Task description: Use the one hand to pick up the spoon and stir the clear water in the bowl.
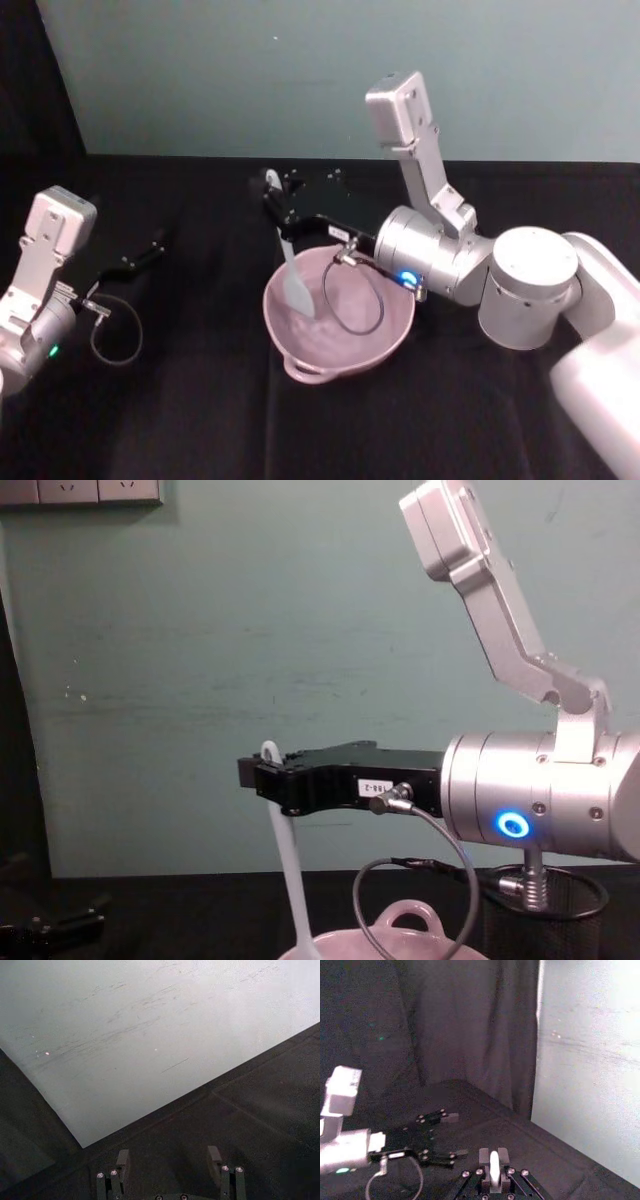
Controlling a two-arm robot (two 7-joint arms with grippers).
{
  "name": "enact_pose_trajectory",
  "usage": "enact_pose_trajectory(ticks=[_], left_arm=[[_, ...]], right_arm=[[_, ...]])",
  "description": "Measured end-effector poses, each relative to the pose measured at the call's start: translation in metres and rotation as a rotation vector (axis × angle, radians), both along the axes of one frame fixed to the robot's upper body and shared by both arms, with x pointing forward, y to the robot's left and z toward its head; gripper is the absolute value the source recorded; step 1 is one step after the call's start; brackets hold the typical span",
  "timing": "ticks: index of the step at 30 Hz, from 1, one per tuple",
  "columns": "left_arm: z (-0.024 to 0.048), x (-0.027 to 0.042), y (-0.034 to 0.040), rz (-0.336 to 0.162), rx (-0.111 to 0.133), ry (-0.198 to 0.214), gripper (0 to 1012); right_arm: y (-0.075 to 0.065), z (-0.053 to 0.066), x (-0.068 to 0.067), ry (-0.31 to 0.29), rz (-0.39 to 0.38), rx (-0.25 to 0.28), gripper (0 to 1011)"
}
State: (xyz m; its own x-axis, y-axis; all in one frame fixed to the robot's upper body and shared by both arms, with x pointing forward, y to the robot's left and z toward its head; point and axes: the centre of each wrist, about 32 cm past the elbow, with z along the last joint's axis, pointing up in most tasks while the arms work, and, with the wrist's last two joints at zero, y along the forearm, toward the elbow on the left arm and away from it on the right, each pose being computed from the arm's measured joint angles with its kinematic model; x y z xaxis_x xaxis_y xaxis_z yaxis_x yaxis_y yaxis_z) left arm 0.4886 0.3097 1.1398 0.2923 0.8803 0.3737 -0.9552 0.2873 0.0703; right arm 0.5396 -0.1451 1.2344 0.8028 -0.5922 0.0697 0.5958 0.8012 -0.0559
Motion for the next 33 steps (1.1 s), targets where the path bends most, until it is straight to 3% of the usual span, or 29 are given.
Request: enact_pose_trajectory(ticks=[6, 14, 24, 33], left_arm=[[0.0000, 0.0000, 0.0000, 0.000, 0.000, 0.000, 1011], [0.0000, 0.0000, 0.0000, 0.000, 0.000, 0.000, 1011], [0.0000, 0.0000, 0.0000, 0.000, 0.000, 0.000, 1011], [0.0000, 0.0000, 0.0000, 0.000, 0.000, 0.000, 1011]], right_arm=[[-0.007, -0.005, 0.020, 0.023, -0.034, 0.011, 110], [-0.027, -0.002, 0.031, 0.016, -0.105, 0.000, 110], [-0.050, 0.005, 0.015, -0.006, -0.156, -0.009, 110], [-0.046, 0.007, -0.001, -0.005, -0.119, -0.029, 110]])
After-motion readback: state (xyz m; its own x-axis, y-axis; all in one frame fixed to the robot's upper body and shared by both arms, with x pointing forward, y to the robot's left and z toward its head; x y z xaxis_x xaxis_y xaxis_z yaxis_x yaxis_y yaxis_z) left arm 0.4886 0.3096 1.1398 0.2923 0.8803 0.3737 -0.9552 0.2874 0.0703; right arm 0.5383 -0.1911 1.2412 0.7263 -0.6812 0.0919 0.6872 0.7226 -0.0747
